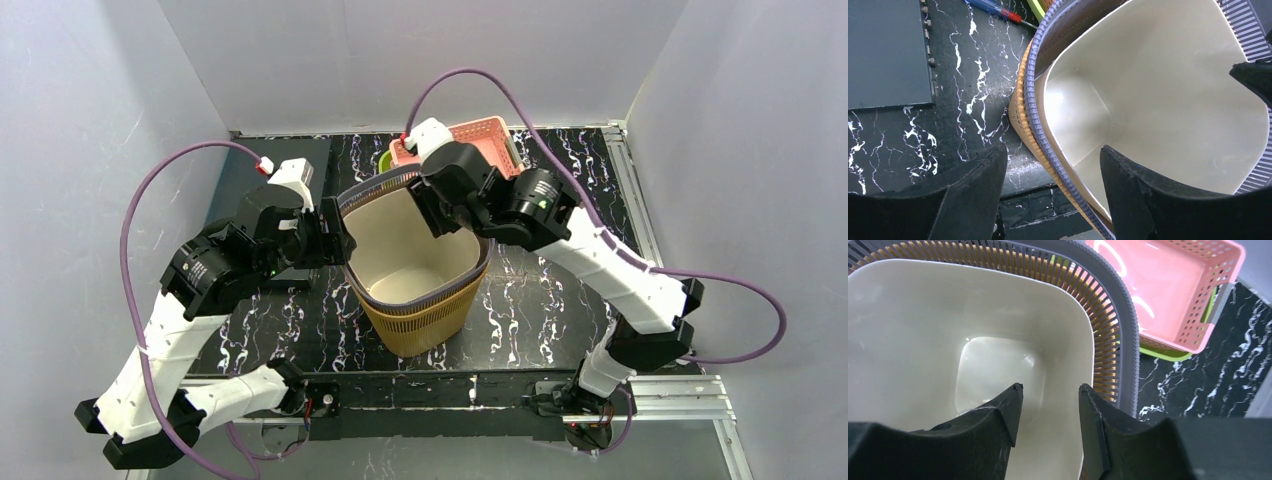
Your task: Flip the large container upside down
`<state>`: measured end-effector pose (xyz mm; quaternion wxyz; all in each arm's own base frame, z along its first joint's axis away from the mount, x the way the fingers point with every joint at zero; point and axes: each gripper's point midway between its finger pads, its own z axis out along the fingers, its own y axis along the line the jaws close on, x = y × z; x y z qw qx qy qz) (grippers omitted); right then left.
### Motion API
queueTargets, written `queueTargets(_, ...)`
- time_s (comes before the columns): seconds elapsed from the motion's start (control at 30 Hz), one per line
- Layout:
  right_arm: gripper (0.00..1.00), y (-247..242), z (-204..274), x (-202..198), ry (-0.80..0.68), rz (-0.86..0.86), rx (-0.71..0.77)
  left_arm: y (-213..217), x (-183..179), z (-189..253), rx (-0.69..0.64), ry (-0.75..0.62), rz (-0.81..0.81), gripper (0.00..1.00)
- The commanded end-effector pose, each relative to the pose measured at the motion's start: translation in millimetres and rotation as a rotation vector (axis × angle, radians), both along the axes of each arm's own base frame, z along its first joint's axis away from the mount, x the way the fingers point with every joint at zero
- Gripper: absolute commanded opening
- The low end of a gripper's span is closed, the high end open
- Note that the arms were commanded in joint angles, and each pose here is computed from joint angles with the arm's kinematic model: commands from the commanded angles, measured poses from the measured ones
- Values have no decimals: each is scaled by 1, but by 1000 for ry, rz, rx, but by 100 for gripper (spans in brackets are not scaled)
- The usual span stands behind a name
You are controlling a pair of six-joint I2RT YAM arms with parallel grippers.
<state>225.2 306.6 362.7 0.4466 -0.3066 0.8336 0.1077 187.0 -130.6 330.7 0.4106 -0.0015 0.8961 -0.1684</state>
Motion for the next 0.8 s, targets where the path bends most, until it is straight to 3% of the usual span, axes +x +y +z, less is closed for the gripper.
queueTargets(0.0,54,-14,-14,11,-60,-85,-200,4,0,-1,24,-14,-3,65)
queueTargets(0.13,53,-12,-24,11,-87,-135,-247,6,0,-3,34,-10,2,65)
queueTargets(0.4,53,-3,-1,11,-138,-115,-148,9,1,-7,52,-5,17,65)
queueTargets(0.77,55,-28,-3,20,-208,-206,-199,9,1,-8,54,0,20,64)
